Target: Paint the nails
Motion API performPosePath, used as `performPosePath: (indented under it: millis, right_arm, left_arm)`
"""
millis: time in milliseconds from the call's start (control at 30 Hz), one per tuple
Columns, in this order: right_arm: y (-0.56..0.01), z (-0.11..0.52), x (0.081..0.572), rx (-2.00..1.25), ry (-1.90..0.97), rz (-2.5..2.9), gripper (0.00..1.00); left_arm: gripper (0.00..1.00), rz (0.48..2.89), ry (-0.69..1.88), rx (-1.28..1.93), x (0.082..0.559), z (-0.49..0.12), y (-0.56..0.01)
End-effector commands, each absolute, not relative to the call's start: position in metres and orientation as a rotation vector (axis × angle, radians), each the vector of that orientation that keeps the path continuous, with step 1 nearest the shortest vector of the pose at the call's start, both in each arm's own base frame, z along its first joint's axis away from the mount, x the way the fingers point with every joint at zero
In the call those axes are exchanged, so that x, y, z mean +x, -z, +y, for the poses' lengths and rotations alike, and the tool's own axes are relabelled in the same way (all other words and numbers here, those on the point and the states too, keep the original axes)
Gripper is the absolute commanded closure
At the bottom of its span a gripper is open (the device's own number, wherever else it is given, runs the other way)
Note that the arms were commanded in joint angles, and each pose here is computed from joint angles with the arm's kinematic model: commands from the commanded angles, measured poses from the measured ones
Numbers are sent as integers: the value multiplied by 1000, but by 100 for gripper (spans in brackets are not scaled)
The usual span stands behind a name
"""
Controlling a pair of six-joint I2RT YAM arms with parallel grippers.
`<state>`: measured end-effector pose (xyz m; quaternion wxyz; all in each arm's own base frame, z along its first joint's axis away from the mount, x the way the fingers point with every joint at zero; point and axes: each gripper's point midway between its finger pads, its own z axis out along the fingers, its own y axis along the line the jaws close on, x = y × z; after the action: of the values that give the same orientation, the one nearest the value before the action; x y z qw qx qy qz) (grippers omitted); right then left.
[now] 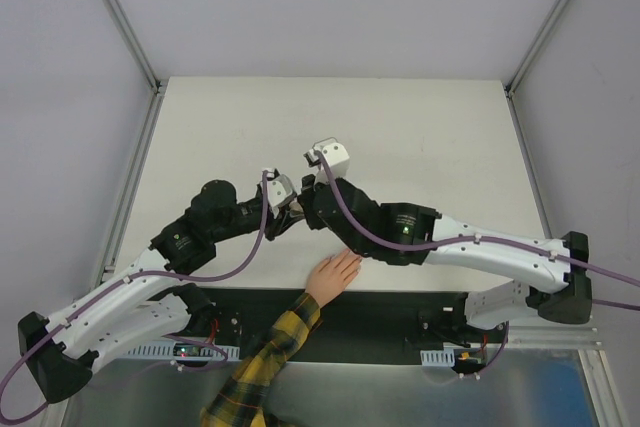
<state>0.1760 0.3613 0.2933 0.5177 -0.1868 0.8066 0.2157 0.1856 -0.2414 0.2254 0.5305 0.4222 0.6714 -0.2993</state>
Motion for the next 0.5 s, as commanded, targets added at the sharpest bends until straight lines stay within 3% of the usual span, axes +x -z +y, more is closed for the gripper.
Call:
performPosePath:
  millis: [0,33,133,300,467]
  right_arm:
    - [-308,333,171,-556,-600,1927,69]
    - [-315,329,166,-599,-638,1906,51]
    - [-322,327,153,-808,-705,1853,34]
    - [-325,330,121,-1110,-875,1784,28]
    - [-317,336,110,-1290,-957,1707,34]
  left_arm:
    - [100,1450,729,968,190,-245,-266]
    - [100,1440,748,984,187,-247,-268]
    - [100,1412,836,1048,172,-256,-268]
    - [100,1349,1030,1186,139,-270,-268]
    - [100,1316,1161,1268,118,-276,-268]
